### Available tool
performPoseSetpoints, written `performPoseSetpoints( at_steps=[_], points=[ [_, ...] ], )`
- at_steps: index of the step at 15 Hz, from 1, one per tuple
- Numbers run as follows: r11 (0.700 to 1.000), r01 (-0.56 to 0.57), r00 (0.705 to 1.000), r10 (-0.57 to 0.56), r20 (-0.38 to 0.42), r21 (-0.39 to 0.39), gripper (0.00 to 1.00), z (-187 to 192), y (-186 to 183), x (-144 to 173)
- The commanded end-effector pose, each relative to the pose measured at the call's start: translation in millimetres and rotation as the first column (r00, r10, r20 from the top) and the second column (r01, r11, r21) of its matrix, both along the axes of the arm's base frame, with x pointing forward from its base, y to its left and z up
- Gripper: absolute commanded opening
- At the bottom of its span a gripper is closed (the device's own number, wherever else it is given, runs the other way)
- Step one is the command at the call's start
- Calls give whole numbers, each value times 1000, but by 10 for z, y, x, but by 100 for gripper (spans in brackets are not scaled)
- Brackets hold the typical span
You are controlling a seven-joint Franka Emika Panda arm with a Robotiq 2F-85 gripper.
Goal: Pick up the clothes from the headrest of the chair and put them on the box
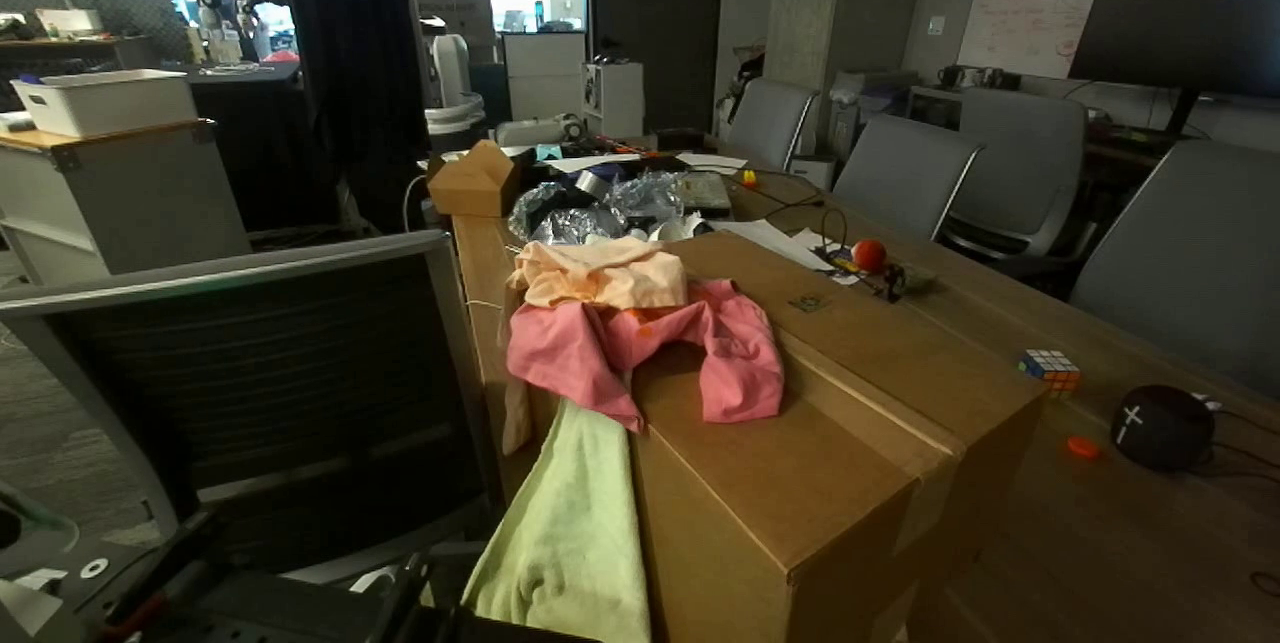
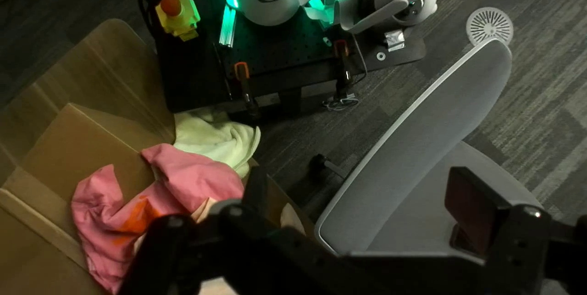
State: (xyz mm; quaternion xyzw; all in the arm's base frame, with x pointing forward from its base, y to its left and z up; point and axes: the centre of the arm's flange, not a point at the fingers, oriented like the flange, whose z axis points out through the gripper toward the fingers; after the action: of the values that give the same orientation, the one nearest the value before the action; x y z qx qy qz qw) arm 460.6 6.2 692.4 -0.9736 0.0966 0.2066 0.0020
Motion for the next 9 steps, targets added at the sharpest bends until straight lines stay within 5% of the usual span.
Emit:
performPoseSetpoints(
  at_steps=[1,5,9],
  points=[
    [1000,3,997,-2,77,-17,100,-727,21,-404],
    [1000,29,981,-29,192,3,100,-1275,36,-222],
    [1000,23,979,-26,202,17,100,-1932,81,-291]
  ],
)
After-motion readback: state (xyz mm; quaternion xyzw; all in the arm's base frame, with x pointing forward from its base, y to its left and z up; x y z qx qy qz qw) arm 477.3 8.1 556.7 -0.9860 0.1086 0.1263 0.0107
